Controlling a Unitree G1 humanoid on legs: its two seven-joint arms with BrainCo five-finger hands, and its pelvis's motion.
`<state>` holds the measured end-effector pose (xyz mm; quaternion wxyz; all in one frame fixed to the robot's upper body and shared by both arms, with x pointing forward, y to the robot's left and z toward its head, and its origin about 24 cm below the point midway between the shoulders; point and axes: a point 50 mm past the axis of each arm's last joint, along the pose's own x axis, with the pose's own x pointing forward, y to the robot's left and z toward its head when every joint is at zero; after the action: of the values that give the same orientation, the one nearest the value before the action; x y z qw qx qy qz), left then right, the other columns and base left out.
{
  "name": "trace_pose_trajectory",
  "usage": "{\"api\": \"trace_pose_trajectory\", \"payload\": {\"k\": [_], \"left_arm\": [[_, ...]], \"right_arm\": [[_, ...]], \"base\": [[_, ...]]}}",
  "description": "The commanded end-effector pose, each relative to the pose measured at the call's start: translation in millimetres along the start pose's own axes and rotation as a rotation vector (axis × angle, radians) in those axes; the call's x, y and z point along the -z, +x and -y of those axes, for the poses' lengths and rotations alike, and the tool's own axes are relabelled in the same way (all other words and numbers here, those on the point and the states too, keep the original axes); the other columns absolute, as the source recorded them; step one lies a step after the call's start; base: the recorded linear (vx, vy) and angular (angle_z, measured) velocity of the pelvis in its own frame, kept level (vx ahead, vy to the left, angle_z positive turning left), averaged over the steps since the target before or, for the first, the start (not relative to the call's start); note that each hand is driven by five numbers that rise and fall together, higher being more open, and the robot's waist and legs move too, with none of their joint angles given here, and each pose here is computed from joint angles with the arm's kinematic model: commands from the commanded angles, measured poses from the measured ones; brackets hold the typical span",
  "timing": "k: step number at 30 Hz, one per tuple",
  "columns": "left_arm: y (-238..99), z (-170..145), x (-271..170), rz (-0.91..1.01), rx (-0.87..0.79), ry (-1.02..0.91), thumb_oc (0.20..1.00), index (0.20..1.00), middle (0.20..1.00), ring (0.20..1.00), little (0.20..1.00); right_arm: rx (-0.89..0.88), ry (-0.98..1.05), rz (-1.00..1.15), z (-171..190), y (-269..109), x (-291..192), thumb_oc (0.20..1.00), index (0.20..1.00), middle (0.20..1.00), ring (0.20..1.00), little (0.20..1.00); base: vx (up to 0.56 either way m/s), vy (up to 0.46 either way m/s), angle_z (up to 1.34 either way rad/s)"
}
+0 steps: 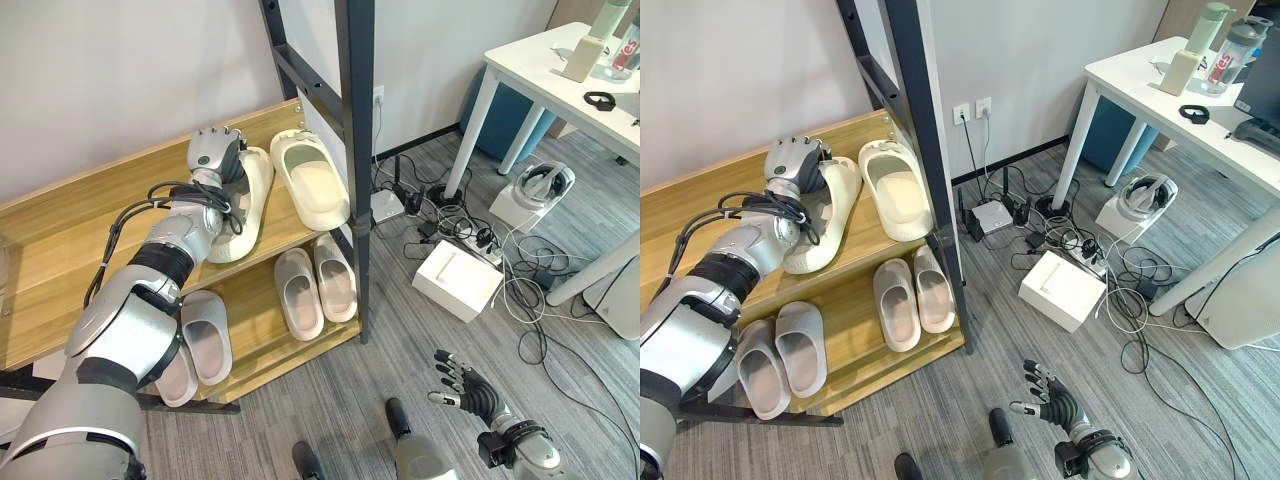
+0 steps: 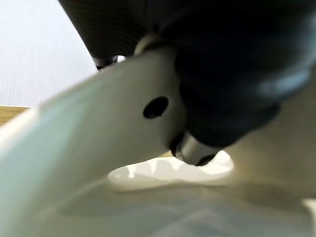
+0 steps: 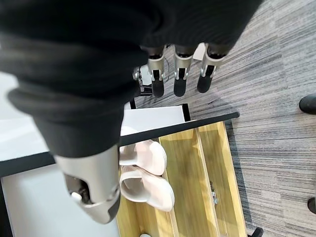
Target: Arrange the slippers neatly on the shoe rack.
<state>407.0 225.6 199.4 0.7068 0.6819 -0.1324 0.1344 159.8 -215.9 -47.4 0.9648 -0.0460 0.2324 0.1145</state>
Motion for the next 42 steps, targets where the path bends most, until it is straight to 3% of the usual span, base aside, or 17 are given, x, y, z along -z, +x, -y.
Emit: {"api": "trace_pose_trajectory", "payload": {"k": [1,2,16,31,37,39,40,41,42], "left_arm": [[26.5,-48.2,-2.2,-0.095,-0.165,-0.131,0.564,0.564,0.564,0.564,0.564],[27.3,-48.2,-6.5,-0.085,-0.165,-0.137,1.000,1.000,1.000,1.000,1.000],[17.7,-32.7,-52.6,0.092,-0.140,-0.208,1.000,1.000,1.000,1.000,1.000],[2.3,-14.9,-46.7,0.122,-0.078,-0.187,1.000,1.000,1.000,1.000,1.000],[-15.0,-19.8,-48.7,0.167,-0.116,-0.384,1.000,1.000,1.000,1.000,1.000],[-30.3,-17.3,-45.7,0.160,-0.124,-0.615,1.000,1.000,1.000,1.000,1.000],[-31.1,-16.9,-44.7,0.157,-0.123,-0.616,1.000,1.000,1.000,1.000,1.000],[-50.4,-7.6,-45.3,0.140,-0.103,-0.899,1.000,1.000,1.000,1.000,1.000],[-55.5,-6.5,-43.3,0.125,-0.111,-0.954,1.000,1.000,1.000,1.000,1.000]], "right_arm": [[0.021,-0.018,0.147,5.6,5.0,-30.9,1.000,1.000,1.000,1.000,1.000],[0.025,-0.018,0.145,6.3,4.9,-30.5,1.000,1.000,1.000,1.000,1.000],[-0.020,-0.026,0.092,-7.1,13.7,-19.8,1.000,1.000,1.000,1.000,1.000],[-0.036,-0.034,0.041,-11.9,11.3,-7.9,1.000,1.000,1.000,1.000,1.000],[-0.001,-0.031,0.025,-7.6,10.8,-4.5,1.000,1.000,1.000,1.000,1.000],[0.015,-0.016,0.021,-7.6,11.1,-2.8,1.000,1.000,1.000,1.000,1.000],[0.014,-0.018,0.019,-7.6,10.8,-2.5,1.000,1.000,1.000,1.000,1.000],[0.028,-0.011,0.009,-7.3,10.8,-0.3,1.000,1.000,1.000,1.000,1.000],[0.029,-0.012,0.008,-7.6,10.4,0.2,1.000,1.000,1.000,1.000,1.000]], "base": [[0.00,-0.079,-0.01],[0.00,-0.040,0.03],[0.01,-0.048,0.14],[0.01,-0.008,0.07],[0.00,-0.003,0.07],[0.01,0.005,0.07],[0.02,0.015,0.12],[0.02,0.015,0.13],[0.02,0.020,0.13]]}}
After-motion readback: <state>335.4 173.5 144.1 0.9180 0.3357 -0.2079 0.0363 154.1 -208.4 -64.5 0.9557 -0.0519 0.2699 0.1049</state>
